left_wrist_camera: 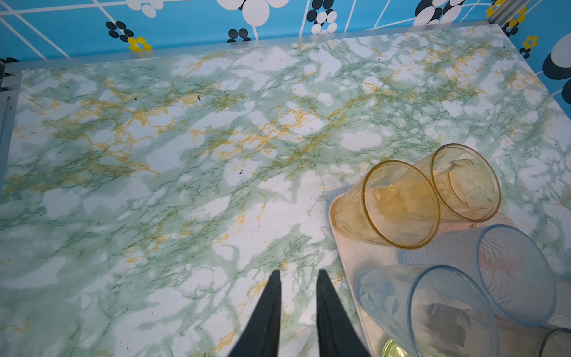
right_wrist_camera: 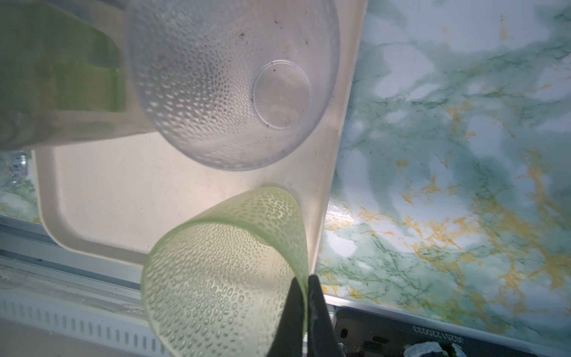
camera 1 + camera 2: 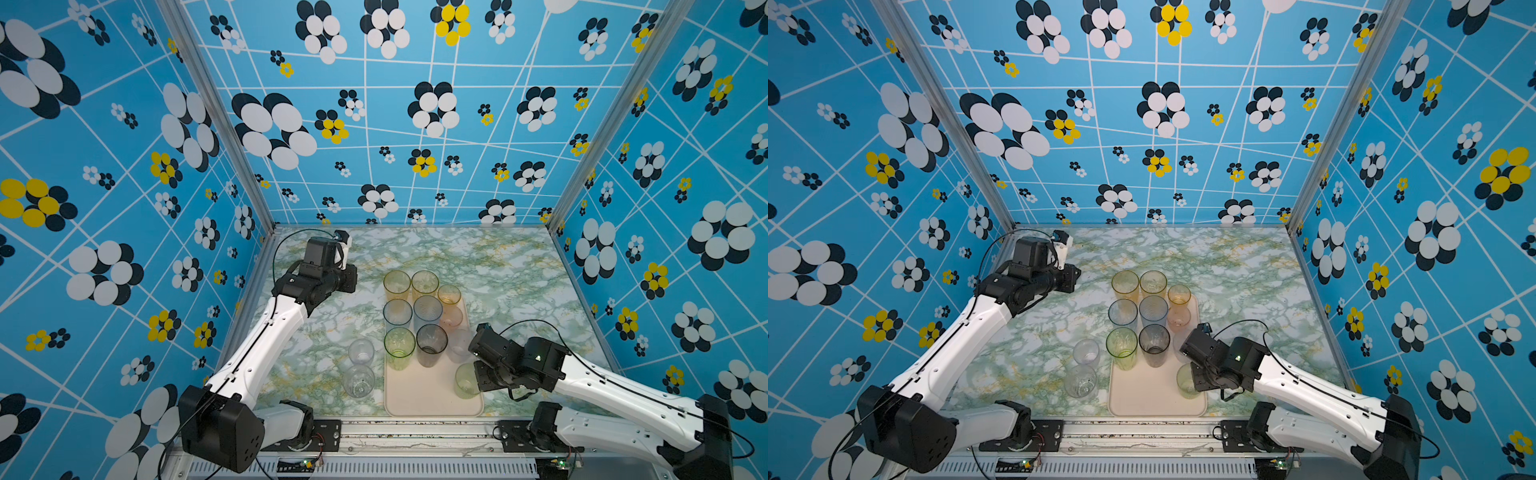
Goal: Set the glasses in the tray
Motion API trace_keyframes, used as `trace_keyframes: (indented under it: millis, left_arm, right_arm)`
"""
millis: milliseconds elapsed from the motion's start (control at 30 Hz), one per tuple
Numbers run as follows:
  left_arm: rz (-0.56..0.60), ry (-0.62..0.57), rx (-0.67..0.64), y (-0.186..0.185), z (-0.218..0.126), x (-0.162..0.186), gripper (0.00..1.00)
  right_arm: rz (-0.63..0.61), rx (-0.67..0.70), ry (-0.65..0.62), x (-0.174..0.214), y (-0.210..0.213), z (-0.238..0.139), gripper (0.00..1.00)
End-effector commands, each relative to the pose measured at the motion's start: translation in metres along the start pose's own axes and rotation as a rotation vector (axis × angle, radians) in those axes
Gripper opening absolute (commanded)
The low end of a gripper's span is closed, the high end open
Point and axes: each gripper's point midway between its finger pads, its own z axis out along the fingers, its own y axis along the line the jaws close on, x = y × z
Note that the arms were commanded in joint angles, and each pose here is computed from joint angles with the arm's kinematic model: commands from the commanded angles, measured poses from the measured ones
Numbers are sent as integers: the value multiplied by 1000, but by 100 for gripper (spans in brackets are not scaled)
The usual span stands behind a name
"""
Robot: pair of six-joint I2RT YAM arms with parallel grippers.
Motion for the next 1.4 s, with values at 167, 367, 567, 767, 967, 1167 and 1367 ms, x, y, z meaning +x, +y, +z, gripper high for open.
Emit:
trace_keyframes:
  millis: [167,367,567,767,967,1167,1367]
  left_arm:
    - [2,-18,1,0,-10,-7,23]
    - [-1,-15,-2,0,-12,-5,23]
    - [-7,-5,-7,1,-14,-2,23]
    - [-5,19,-3,-2,-22,7,23]
    - [11,84,-12,-7,-30,26,23]
    - [-1,189,-25,-9,-41,55,21]
    - [-63,297,-30,-16,-55,96,21]
  right_arm:
    - [15,-4,9,7,-4,0,14]
    - [16,-4,6,7,-4,-1,20]
    - [11,-6,-16,1,-3,-6,27]
    - [-26,-1,-152,-29,-4,-42,32]
    - [-76,32,-455,-97,-6,-113,41]
    - [-83,31,-607,-153,-9,-156,44]
    - [-90,-49,-610,-187,-6,-151,46]
